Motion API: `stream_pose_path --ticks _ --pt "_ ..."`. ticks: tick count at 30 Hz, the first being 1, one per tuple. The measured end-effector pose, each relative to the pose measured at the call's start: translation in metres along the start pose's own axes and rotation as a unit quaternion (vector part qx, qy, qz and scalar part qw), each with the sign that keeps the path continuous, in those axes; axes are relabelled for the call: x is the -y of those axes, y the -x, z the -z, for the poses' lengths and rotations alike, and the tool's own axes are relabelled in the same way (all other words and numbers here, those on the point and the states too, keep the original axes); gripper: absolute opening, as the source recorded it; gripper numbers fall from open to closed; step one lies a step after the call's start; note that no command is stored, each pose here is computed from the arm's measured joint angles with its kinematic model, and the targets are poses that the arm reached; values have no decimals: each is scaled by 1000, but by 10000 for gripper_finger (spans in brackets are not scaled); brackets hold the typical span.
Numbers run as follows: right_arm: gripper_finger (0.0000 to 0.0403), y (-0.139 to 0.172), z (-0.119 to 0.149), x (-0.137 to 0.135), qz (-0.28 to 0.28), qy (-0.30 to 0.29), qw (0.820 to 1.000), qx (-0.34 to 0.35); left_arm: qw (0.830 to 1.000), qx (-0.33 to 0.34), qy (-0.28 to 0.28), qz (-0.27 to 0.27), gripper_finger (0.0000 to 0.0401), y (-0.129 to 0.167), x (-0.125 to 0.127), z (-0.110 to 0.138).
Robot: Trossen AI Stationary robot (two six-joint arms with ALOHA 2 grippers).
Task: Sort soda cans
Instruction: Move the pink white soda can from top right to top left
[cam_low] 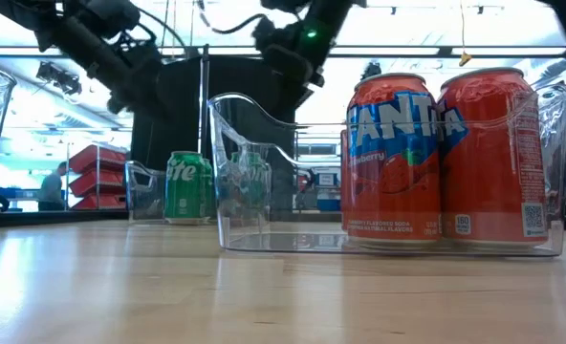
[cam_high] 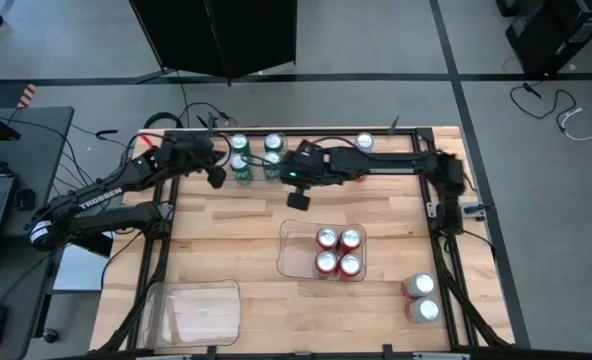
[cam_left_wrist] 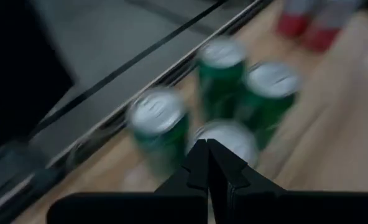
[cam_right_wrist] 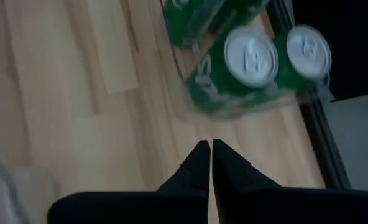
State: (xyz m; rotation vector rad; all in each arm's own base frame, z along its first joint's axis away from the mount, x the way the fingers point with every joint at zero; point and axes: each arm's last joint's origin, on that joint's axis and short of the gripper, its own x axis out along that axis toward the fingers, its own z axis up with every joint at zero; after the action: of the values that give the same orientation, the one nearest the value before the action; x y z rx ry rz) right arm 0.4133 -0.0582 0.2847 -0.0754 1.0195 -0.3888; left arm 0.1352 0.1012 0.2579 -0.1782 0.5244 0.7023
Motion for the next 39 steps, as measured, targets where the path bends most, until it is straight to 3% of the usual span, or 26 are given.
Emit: stream_pose_path --ticks 4,9,17,21,26,33,39 --pt "1 28 31 1 -6 -21 1000 13 999 -33 2 -23 1 0 -2 7" --pt "1 59 78 8 46 -99 994 21 999 -20 1 37 0 0 3 4" --pt "36 68 138 36 151 -275 949 34 992 47 -1 115 0 1 8 -10" --pt "96 58 156 52 177 -346 921 21 991 55 -3 126 0 2 9 -11" --pt "203 41 167 70 190 -397 898 19 991 49 -4 127 0 2 9 -10" --pt "338 37 171 88 196 -424 884 12 991 43 -4 127 0 1 9 -9" --pt "395 32 174 90 181 -434 882 14 991 40 -4 127 0 1 9 -8"
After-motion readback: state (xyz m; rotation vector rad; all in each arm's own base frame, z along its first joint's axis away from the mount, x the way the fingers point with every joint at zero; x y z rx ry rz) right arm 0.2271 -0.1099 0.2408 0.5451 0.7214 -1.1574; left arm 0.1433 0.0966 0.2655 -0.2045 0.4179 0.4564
